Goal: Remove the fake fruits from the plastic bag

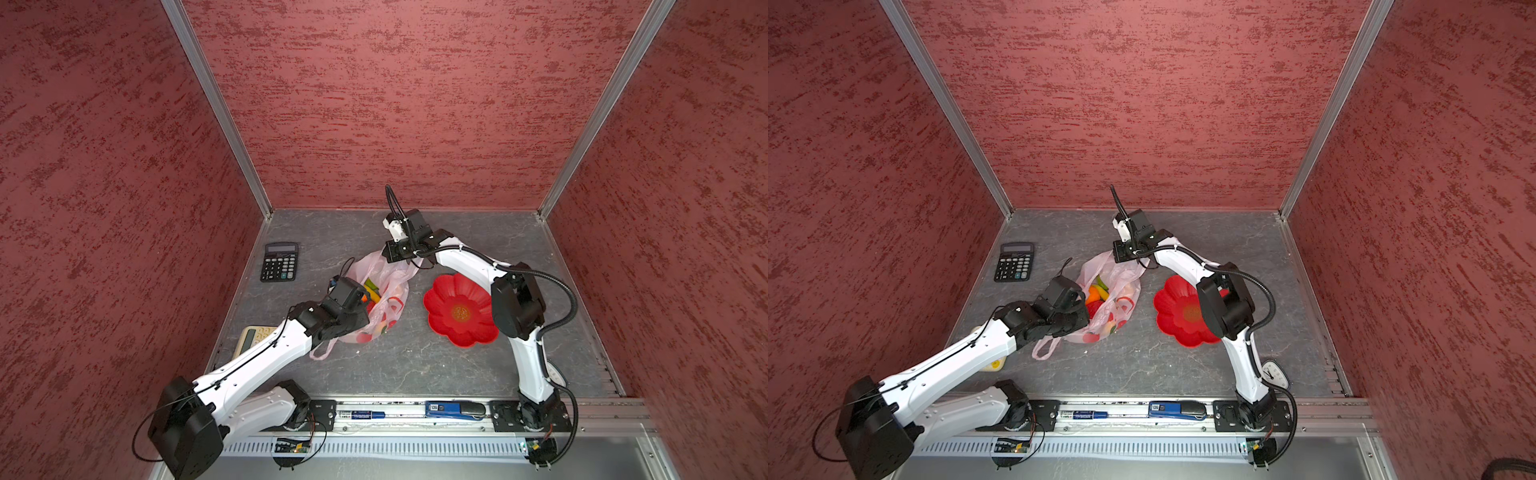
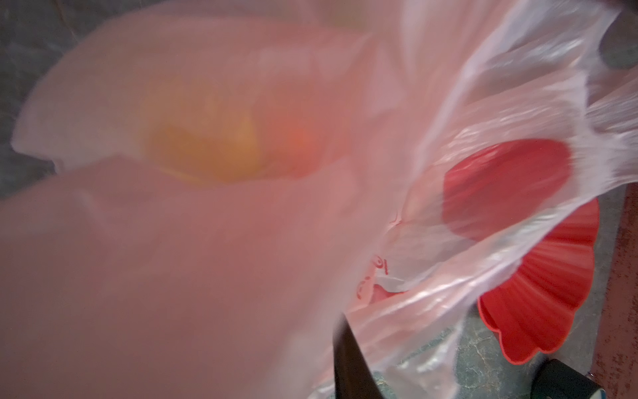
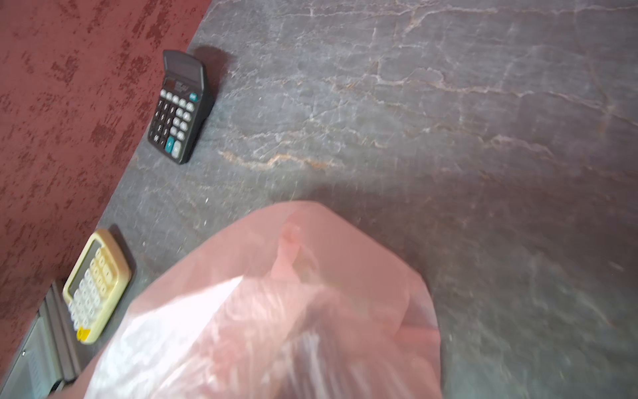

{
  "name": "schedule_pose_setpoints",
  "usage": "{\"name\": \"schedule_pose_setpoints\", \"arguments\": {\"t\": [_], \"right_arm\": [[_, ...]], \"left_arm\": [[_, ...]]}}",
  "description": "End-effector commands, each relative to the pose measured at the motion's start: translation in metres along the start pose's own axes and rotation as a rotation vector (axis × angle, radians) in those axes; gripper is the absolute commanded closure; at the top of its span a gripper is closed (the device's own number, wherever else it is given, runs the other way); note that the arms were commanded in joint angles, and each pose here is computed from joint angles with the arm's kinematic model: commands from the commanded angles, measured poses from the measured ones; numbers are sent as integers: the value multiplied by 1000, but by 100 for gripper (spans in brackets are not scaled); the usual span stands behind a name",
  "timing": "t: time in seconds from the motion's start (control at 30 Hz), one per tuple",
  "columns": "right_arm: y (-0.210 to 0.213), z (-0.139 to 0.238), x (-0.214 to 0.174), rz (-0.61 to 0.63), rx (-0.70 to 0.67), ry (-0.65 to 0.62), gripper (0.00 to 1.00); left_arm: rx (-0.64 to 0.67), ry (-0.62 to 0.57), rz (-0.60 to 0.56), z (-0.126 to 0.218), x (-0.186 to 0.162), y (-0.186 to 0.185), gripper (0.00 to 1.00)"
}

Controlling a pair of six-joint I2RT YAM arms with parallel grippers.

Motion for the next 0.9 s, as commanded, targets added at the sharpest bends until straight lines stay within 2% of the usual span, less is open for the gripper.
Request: {"name": "schedule_pose_setpoints", "arguments": {"t": [0.0,0.13,0.3,0.53,0.73,0.87], "right_arm": [[42,42,16,93,31,-64,93],[72,51,1,110,59,-50,92],[97,46,-20,103,107,-27,91],[88,24,-68,70,102,87,92],[72,35,-114,73,33,201,93],[69,40,-135,64,38,238,93]], "left_arm": [[-2,-32,-24,18,13,-4,76],[-27,-48,-39,26,26,-12,75],[-18,-30,-38,7,36,-10,75],[49,-68,16,-17,63,10,80],[70,-85,42,-24,84,17,80],[85,-76,62,-33,94,22,80]]}}
Point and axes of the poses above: each gripper's point midway between its finger pads, its own z axis back along the fingers, its own y axis along the line the jaws close on, x = y × z, the point moved 2 cm from there along z, back along the fingers, and after that the axes turned 13 degrees about z, right-handed, at the moved point
